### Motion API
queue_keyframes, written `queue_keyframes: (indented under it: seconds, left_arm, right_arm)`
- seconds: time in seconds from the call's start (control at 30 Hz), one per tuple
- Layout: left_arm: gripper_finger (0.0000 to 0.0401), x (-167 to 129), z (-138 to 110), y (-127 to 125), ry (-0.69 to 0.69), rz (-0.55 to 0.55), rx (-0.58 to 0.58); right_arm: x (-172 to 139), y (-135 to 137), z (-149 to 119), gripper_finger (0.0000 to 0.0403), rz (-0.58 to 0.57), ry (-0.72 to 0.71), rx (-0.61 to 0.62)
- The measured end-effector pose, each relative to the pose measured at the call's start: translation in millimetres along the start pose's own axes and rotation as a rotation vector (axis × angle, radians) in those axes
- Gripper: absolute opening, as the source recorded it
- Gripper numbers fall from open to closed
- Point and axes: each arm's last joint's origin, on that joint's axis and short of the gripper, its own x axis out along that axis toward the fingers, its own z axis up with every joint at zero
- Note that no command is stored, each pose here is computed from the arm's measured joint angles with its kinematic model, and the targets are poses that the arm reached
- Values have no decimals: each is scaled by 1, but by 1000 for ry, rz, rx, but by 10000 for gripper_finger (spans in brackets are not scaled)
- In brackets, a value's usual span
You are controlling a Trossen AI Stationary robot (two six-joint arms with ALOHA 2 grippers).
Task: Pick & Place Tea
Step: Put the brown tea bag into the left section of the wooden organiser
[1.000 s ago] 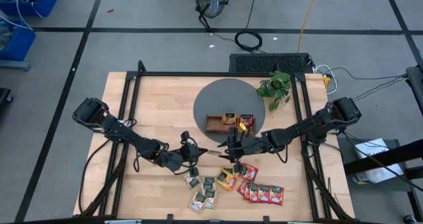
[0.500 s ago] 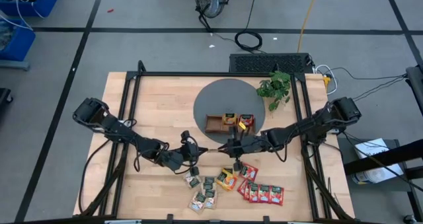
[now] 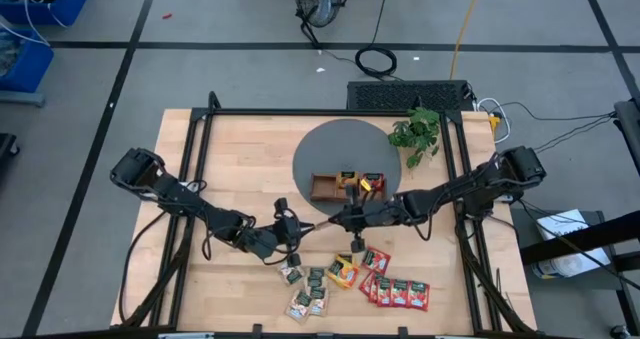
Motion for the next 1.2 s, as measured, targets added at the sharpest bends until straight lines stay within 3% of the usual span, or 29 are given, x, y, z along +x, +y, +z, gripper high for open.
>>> queue_keyframes:
  seconds: [0.23,0.4,0.63,0.93,1.03,1.2]
  left_arm:
    - [77,-10,0,-4,11,33,92]
    - [79,-29,4,-2,40,46,81]
    - [76,-51,-6,-11,120,12,6]
    - [76,-60,-20,-28,126,9,33]
    - [63,-61,-19,-30,116,11,47]
    - [8,-61,-17,-31,99,2,48]
  right_arm:
    - [2,-11,-2,0,-37,9,17]
    - [4,-20,-3,0,-68,16,29]
    - [5,-48,-8,0,-283,66,33]
    - [7,-75,-15,0,-273,75,104]
    - [6,-78,-18,0,-276,105,90]
    - [9,-83,-24,0,-248,133,90]
